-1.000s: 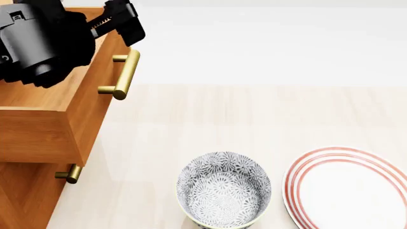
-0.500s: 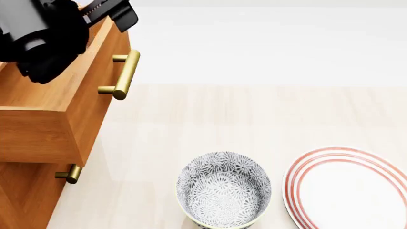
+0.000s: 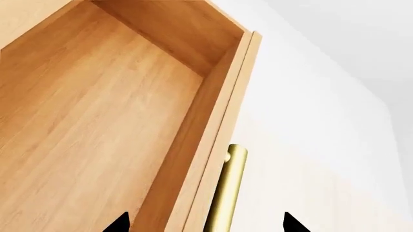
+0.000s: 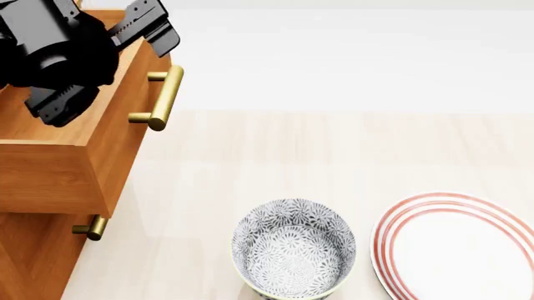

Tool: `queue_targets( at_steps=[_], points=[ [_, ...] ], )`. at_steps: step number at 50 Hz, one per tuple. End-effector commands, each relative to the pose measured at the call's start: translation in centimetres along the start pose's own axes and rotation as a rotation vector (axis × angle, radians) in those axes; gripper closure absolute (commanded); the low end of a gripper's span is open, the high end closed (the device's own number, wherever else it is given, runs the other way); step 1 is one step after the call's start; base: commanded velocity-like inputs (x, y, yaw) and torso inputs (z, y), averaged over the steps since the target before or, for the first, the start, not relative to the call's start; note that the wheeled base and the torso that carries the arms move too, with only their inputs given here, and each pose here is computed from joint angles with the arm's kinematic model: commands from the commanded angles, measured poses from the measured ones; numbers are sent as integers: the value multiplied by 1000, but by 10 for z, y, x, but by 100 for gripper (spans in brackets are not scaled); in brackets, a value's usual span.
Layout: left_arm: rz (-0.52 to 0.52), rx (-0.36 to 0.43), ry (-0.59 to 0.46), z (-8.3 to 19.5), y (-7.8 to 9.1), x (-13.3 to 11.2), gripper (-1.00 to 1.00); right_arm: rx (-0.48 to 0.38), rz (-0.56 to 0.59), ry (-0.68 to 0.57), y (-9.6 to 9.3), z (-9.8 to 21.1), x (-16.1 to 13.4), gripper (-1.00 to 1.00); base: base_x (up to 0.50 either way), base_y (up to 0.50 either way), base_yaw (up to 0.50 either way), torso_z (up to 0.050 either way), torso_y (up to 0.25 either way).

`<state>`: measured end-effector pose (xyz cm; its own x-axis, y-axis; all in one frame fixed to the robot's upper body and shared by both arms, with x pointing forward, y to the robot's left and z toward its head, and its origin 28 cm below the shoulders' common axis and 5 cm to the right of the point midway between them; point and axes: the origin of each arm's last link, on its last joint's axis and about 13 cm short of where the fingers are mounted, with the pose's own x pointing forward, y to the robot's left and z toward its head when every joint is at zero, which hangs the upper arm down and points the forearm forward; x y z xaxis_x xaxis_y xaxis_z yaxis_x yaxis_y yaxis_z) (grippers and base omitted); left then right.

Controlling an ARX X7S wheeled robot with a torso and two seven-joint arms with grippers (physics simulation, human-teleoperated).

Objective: Open the top drawer of the cabinet.

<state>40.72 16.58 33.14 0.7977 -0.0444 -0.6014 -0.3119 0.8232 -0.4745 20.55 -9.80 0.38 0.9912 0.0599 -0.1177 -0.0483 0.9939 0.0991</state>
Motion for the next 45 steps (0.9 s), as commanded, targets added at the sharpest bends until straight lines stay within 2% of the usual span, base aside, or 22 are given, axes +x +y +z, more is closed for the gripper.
queue_targets(
  at_steps=[1, 17, 32, 45],
  points=[
    [-39, -3, 42, -9, -7, 3, -100, 2, 10, -13, 2, 2, 0, -100, 0, 0, 0, 0, 0],
    [-110, -7, 121, -18, -13, 0, -100, 9, -1, -17, 0, 4, 3, -100, 0, 0, 0, 0, 0],
    [-239, 38, 158, -27, -25, -13, -100, 8, -1, -21, 0, 5, 2, -100, 0, 0, 0, 0, 0],
    [-303, 56, 183, -36, -34, -24, -100, 2, 8, -23, 0, 4, 1, -100, 0, 0, 0, 0, 0]
  ],
)
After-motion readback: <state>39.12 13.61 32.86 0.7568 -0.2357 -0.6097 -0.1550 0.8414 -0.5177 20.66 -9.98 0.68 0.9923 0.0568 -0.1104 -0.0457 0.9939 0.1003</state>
